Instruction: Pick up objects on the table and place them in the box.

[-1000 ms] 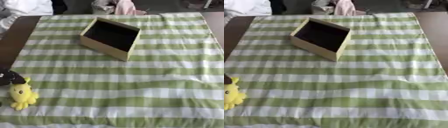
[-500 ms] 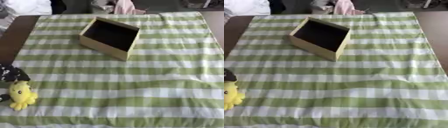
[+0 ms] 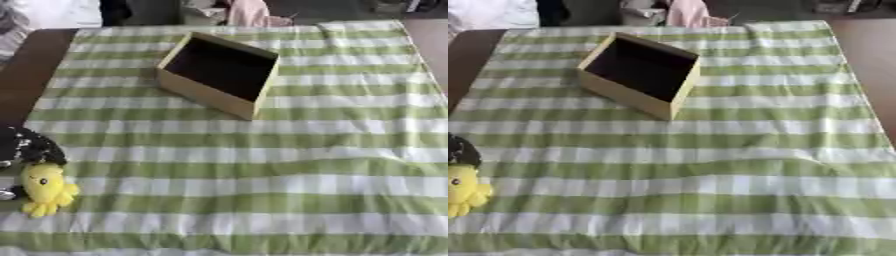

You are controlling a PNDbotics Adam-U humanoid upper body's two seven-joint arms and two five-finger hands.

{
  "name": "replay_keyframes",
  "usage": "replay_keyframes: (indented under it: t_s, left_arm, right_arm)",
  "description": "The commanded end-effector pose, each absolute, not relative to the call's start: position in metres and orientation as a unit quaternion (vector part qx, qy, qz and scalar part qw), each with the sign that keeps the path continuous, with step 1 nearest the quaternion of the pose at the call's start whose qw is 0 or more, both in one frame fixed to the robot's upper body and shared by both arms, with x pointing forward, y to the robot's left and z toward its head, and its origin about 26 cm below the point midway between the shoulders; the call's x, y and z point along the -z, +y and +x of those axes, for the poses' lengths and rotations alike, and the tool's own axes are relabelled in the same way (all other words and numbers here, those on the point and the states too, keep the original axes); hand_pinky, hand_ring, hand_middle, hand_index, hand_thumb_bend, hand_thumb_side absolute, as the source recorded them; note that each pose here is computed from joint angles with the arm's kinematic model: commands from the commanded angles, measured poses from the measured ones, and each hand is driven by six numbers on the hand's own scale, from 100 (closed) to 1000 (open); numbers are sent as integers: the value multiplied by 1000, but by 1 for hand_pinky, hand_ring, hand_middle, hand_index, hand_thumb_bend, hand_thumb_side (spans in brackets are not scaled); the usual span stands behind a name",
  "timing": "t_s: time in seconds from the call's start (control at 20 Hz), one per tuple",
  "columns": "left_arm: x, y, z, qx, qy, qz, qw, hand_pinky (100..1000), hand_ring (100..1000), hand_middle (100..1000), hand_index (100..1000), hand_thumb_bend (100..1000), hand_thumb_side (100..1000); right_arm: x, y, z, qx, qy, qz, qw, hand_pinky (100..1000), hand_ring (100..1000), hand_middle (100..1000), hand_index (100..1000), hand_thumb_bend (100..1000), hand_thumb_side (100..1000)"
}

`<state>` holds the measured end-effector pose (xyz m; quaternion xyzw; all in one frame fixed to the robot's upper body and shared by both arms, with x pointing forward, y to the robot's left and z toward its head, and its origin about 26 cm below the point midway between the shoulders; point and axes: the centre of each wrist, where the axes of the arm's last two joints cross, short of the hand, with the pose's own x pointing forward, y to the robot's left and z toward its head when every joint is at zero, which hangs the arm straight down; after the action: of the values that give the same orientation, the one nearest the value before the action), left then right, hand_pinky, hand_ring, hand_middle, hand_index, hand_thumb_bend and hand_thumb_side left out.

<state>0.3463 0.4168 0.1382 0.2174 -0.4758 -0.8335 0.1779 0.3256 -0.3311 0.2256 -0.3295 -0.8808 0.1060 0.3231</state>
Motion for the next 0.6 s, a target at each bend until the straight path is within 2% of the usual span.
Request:
replay_keyframes:
  t_s: [0.05,0.2,0.4,0.6]
  left_arm:
    - [-149,421,348,837,-468,223,176,695,810,752,856,299,129]
    - [-149,422,347,834,-473,222,177,659,765,686,793,275,132]
    - [-151,424,346,826,-489,220,176,558,659,541,668,276,123]
    - [-149,424,347,822,-498,213,177,473,575,473,592,264,106]
  right_arm:
    - [-236,-333,321,-104,-886,-332,306,635,720,761,773,100,798]
    - [-236,-333,321,-102,-886,-333,307,634,719,758,773,100,799]
    - [-235,-333,320,-101,-885,-333,308,633,720,756,772,100,799]
    - [-235,-333,320,-99,-886,-332,308,632,717,753,772,100,799]
